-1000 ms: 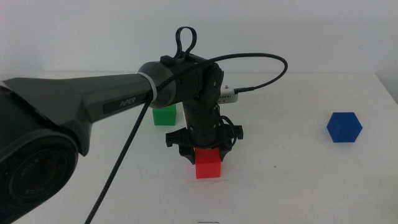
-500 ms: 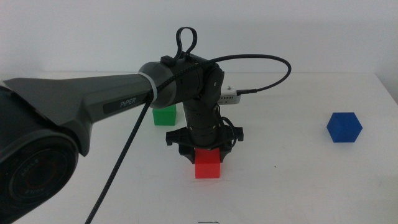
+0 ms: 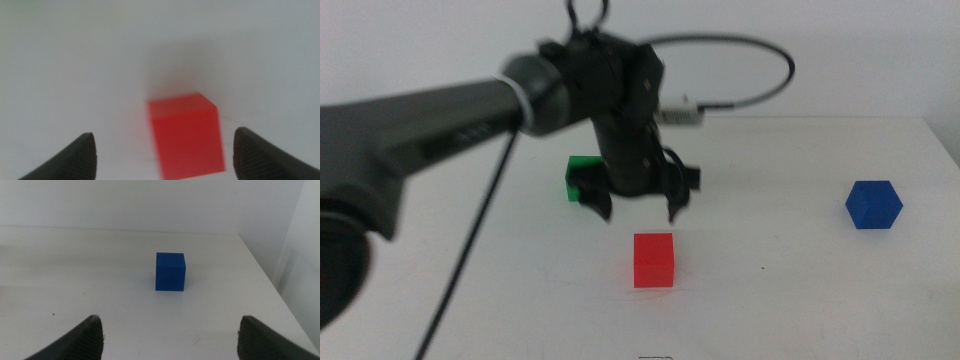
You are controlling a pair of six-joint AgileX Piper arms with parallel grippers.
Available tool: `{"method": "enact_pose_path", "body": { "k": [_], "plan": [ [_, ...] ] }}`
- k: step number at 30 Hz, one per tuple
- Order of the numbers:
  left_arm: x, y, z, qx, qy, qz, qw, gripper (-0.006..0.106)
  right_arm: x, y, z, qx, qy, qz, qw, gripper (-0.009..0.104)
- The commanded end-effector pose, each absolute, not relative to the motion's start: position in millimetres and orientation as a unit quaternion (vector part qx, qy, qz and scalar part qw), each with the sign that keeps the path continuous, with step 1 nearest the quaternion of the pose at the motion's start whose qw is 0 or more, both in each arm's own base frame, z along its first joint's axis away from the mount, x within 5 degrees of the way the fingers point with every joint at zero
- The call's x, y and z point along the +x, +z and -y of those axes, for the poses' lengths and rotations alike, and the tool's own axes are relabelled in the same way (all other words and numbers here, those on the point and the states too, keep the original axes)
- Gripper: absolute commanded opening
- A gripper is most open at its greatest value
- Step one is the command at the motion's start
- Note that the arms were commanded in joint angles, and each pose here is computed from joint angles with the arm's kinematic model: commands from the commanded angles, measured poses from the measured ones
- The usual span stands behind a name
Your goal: Stack red cubes first, then green, then blue cubes in a specific spot.
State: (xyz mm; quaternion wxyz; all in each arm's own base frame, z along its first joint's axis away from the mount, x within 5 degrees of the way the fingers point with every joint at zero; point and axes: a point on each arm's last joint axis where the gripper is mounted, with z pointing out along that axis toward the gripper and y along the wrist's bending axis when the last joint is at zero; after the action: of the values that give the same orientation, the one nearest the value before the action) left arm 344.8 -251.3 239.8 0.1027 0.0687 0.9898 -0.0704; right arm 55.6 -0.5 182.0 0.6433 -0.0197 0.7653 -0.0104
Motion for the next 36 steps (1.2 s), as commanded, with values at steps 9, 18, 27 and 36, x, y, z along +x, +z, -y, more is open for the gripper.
{"method": "enact_pose_path", "body": {
  "k": [9,18,27,36],
  "plan": [
    [375,329,192,0.048,-0.023,-0.963,0.262,0.094,55,195,0,-0.028,-0.019,-0.731,0.681,0.075],
    [428,301,167,0.035,-0.062,-0.966,0.25,0.094,55,195,0,-0.028,-0.019,-0.731,0.681,0.075],
    [463,256,170,0.031,-0.066,-0.968,0.241,0.094,55,195,0,-0.028,-0.019,-0.731,0.681,0.075],
    [473,229,175,0.027,-0.073,-0.968,0.237,0.087,55,195,0,-0.028,-0.019,-0.731,0.681,0.075]
  ]
}}
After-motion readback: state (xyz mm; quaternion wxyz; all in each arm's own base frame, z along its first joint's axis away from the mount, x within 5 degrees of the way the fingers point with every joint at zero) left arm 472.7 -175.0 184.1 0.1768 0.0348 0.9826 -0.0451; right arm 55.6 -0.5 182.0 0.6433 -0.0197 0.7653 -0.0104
